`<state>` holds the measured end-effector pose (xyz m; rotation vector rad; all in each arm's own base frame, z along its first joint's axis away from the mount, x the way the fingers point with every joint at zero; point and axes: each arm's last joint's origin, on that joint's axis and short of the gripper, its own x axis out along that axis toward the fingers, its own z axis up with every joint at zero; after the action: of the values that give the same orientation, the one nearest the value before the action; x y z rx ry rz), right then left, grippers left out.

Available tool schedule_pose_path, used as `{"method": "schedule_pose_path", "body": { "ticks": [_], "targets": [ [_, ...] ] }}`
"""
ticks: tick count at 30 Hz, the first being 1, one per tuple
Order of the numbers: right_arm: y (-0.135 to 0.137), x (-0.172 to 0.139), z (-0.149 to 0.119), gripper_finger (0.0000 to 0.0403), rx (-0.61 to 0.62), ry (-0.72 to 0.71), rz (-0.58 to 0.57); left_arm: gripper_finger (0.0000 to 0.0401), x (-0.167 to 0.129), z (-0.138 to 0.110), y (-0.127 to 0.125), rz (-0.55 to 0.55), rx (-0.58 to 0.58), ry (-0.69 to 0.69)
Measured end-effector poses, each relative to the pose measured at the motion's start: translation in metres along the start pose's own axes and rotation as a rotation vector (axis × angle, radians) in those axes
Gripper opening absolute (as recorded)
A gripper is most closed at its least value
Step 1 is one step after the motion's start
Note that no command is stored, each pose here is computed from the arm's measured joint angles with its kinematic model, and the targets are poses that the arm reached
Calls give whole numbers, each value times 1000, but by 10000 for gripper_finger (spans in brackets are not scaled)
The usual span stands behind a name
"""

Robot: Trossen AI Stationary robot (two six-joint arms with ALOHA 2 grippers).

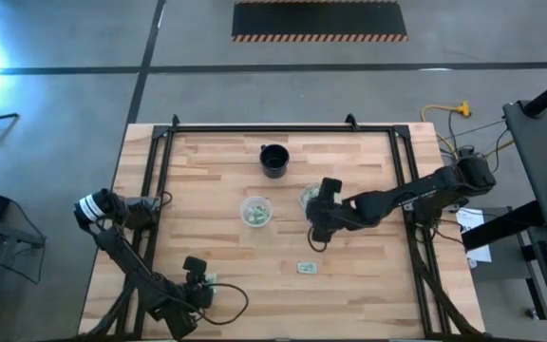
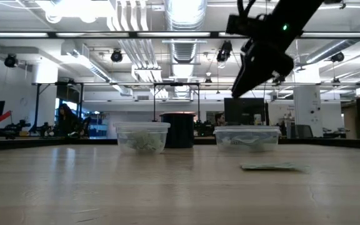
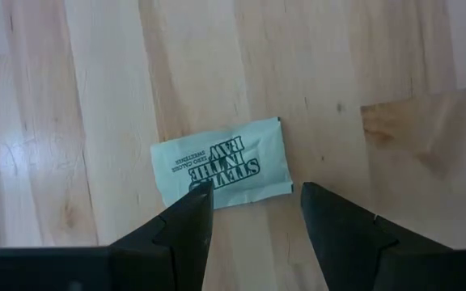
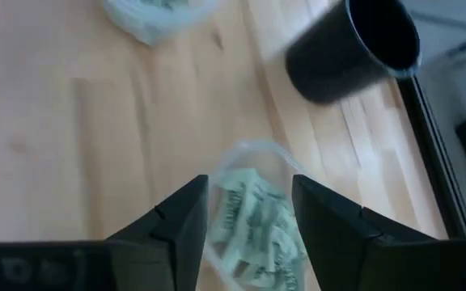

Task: Pick and place Stevia / Truvia into bins
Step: Put the green stevia packet into the right transparent container

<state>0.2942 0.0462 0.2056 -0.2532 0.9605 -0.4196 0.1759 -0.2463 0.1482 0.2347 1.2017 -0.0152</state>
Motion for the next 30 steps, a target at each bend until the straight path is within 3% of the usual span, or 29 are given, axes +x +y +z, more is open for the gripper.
{"method": "schedule_pose_path", "body": {
  "ticks": [12, 18, 30],
  "targets": [
    [25, -42, 7, 167, -15, -188, 62, 176, 3, 7, 6, 8, 51, -3],
    [40, -54, 4, 159, -51, -222, 104, 176, 7, 14, 14, 21, 189, 0],
    [63, -77, 0, 141, -87, -314, 138, 176, 18, 30, 36, 7, 212, 53]
  ]
}}
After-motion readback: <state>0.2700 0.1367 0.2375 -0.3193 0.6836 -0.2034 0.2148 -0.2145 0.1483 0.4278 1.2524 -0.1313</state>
